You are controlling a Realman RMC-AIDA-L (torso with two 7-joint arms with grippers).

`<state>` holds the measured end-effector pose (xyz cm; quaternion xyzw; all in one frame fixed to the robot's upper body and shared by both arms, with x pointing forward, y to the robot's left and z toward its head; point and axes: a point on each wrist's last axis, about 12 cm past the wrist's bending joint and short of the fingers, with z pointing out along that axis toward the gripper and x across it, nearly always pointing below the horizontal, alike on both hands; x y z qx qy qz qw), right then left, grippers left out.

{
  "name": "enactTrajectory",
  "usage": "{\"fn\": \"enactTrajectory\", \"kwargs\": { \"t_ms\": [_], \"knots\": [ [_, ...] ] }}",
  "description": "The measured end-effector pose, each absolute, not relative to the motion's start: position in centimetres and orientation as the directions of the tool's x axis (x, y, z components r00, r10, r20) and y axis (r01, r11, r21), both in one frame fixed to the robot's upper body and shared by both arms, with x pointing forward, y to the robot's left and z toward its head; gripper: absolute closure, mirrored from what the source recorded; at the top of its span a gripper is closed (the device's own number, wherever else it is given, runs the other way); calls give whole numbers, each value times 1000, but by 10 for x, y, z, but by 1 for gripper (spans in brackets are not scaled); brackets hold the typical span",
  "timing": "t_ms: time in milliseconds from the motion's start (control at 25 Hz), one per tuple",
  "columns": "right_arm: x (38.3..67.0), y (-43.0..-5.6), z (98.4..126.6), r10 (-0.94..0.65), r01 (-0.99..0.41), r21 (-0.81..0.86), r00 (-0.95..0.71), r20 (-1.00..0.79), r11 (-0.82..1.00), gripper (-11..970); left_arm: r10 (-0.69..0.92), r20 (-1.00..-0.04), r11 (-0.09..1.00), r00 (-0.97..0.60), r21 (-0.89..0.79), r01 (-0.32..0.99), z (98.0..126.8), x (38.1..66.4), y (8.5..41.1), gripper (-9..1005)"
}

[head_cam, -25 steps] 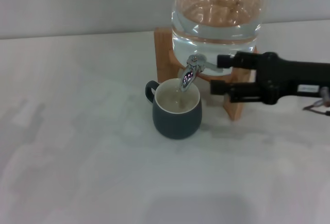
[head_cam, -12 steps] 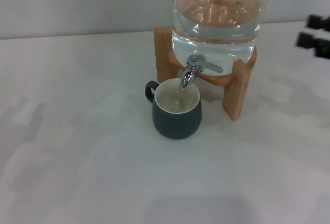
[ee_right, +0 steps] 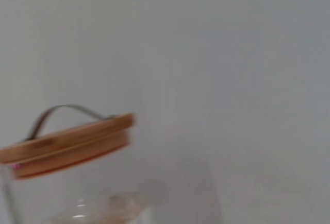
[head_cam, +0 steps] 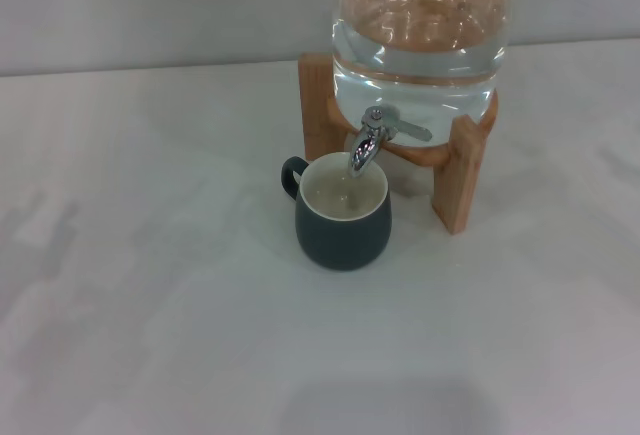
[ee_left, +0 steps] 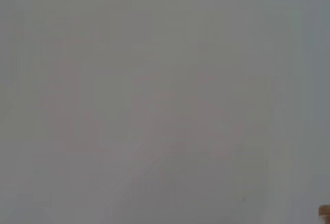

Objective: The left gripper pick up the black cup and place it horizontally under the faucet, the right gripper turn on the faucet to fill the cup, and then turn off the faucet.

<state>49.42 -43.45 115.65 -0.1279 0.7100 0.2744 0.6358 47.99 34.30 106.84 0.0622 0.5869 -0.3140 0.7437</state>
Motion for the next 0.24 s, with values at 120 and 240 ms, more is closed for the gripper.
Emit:
{"fn": "enactTrajectory", "kwargs": {
  "t_ms": [120, 240],
  "knots": [
    [496, -443, 1154, 174, -482, 230, -157, -972, 845, 118, -396, -913, 789, 99, -283, 545, 1069, 479, 345, 524],
    [496, -452, 1154, 196, -429, 234, -133, -972, 872, 118, -387, -918, 783, 87, -277, 557, 1071, 478, 347, 524]
  ]
}}
